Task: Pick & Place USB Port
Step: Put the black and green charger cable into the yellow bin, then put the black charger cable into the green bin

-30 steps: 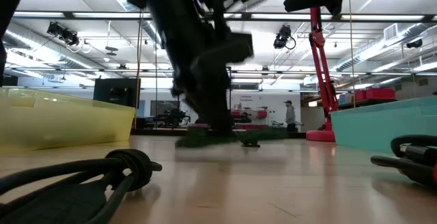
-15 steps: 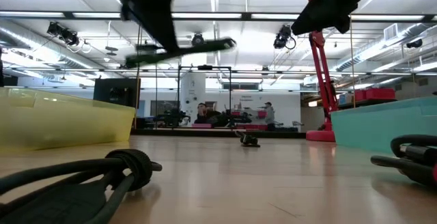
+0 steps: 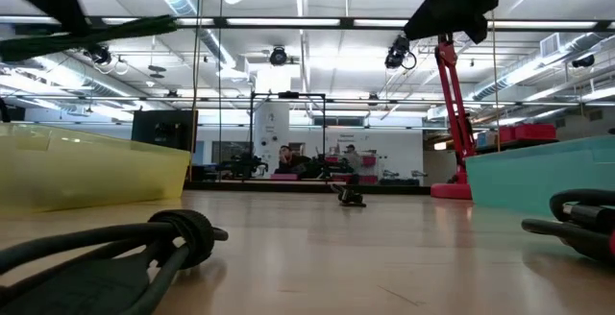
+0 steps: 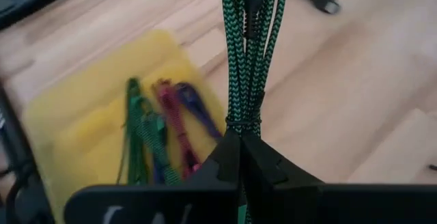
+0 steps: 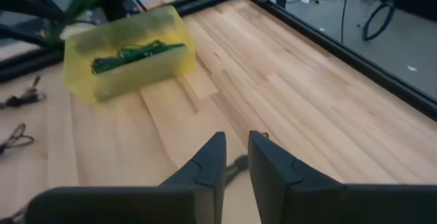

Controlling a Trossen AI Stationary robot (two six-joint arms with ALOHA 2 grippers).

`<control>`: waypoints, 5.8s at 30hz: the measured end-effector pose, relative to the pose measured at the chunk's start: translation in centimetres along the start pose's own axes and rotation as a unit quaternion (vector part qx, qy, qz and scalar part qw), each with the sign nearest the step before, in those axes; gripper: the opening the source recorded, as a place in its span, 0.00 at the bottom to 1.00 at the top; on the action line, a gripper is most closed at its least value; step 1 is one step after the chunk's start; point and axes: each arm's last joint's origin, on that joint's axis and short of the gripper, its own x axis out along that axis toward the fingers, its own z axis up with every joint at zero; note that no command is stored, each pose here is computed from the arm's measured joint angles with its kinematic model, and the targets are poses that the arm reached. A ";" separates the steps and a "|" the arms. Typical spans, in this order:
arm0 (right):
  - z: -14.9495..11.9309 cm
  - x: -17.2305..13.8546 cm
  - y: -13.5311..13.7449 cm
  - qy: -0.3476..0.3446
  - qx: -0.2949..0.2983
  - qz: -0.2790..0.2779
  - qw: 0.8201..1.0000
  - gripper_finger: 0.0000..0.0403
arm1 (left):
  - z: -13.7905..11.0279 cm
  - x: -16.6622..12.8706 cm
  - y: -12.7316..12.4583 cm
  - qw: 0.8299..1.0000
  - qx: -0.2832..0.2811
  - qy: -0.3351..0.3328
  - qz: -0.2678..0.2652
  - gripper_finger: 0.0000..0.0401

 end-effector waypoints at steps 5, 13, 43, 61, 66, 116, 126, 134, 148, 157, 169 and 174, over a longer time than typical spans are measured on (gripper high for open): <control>0.5 0.0 0.3 -0.022 0.011 0.012 1.000 0.16 | -2.6 1.1 3.0 0.997 -0.072 -0.011 0.027 0.01; 0.7 0.0 0.4 -0.031 0.012 0.024 0.999 0.16 | -5.1 4.0 5.7 0.989 -0.142 -0.011 0.038 0.01; 0.8 3.9 1.7 -0.039 0.013 0.085 0.996 0.16 | -4.7 5.9 5.4 0.988 -0.065 -0.140 -0.026 0.36; -2.4 14.7 -2.5 0.088 0.120 0.070 0.986 0.38 | -4.5 5.2 1.8 0.959 -0.007 -0.257 -0.122 0.37; -3.0 16.9 -2.0 0.126 0.111 0.053 0.984 0.37 | -4.5 4.9 1.1 0.957 0.002 -0.259 -0.133 0.37; -6.1 19.3 -0.4 0.269 0.090 -0.038 0.958 0.36 | -4.5 4.8 0.6 0.960 0.005 -0.239 -0.148 0.37; -6.5 19.3 -0.2 0.283 0.097 -0.034 0.954 0.36 | -4.5 4.8 0.5 0.960 0.008 -0.236 -0.149 0.37; -6.8 19.1 -0.2 0.298 0.102 -0.030 0.949 0.36 | -4.5 4.8 0.5 0.960 0.006 -0.236 -0.150 0.37; -7.3 18.4 -0.6 0.348 0.080 -0.082 0.930 0.36 | -4.5 4.8 0.5 0.960 0.006 -0.236 -0.150 0.37; -7.2 18.5 -0.6 0.338 0.080 -0.085 0.934 0.35 | -4.5 4.8 0.5 0.960 0.005 -0.236 -0.150 0.37; -7.3 18.2 -0.5 0.351 0.078 -0.088 0.929 0.01 | -4.5 4.8 0.5 0.960 0.005 -0.236 -0.150 0.37; -6.7 17.5 -0.7 0.353 0.077 -0.075 0.929 0.00 | -4.5 4.8 0.5 0.960 0.005 -0.236 -0.150 0.37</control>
